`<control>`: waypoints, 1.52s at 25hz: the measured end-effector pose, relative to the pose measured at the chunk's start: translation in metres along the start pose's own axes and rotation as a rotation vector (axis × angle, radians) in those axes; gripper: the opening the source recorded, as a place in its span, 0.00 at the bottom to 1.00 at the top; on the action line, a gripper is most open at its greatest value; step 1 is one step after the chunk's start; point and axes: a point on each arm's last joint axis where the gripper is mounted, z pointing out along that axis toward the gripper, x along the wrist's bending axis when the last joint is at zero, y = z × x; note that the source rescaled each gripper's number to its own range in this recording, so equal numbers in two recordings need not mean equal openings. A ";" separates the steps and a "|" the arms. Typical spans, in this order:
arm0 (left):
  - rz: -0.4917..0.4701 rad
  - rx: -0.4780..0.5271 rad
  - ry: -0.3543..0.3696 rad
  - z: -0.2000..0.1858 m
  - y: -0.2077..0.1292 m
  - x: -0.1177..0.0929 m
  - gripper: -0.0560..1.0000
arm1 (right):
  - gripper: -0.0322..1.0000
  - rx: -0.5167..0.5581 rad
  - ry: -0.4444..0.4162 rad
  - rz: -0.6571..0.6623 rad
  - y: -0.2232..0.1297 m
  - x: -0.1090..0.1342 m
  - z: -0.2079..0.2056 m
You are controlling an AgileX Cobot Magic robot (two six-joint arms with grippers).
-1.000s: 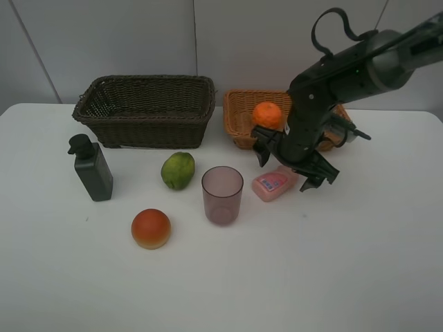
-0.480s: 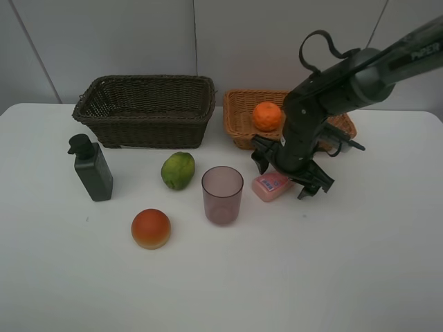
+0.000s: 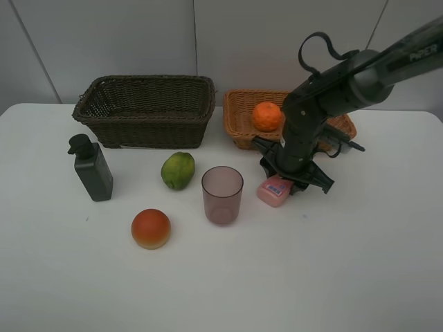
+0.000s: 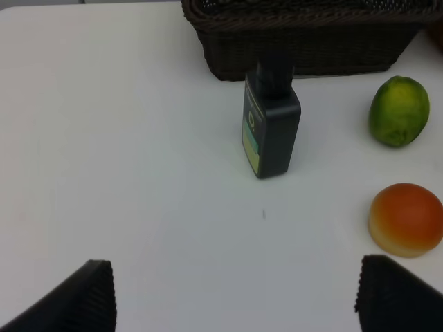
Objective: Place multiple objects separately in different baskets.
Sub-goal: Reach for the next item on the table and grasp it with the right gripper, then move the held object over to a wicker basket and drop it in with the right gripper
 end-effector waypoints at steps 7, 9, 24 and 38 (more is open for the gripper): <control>0.000 0.000 0.000 0.000 0.000 0.000 0.91 | 0.05 -0.002 0.005 -0.002 0.000 0.000 0.000; 0.000 0.000 0.000 0.000 0.000 0.000 0.91 | 0.05 -0.003 0.008 -0.003 0.000 0.001 0.000; 0.000 0.000 0.000 0.000 0.000 0.000 0.91 | 0.04 0.001 0.155 -0.439 0.008 0.002 -0.070; 0.000 0.000 0.000 0.000 0.000 0.000 0.91 | 0.04 -0.023 0.269 -1.041 0.011 0.044 -0.135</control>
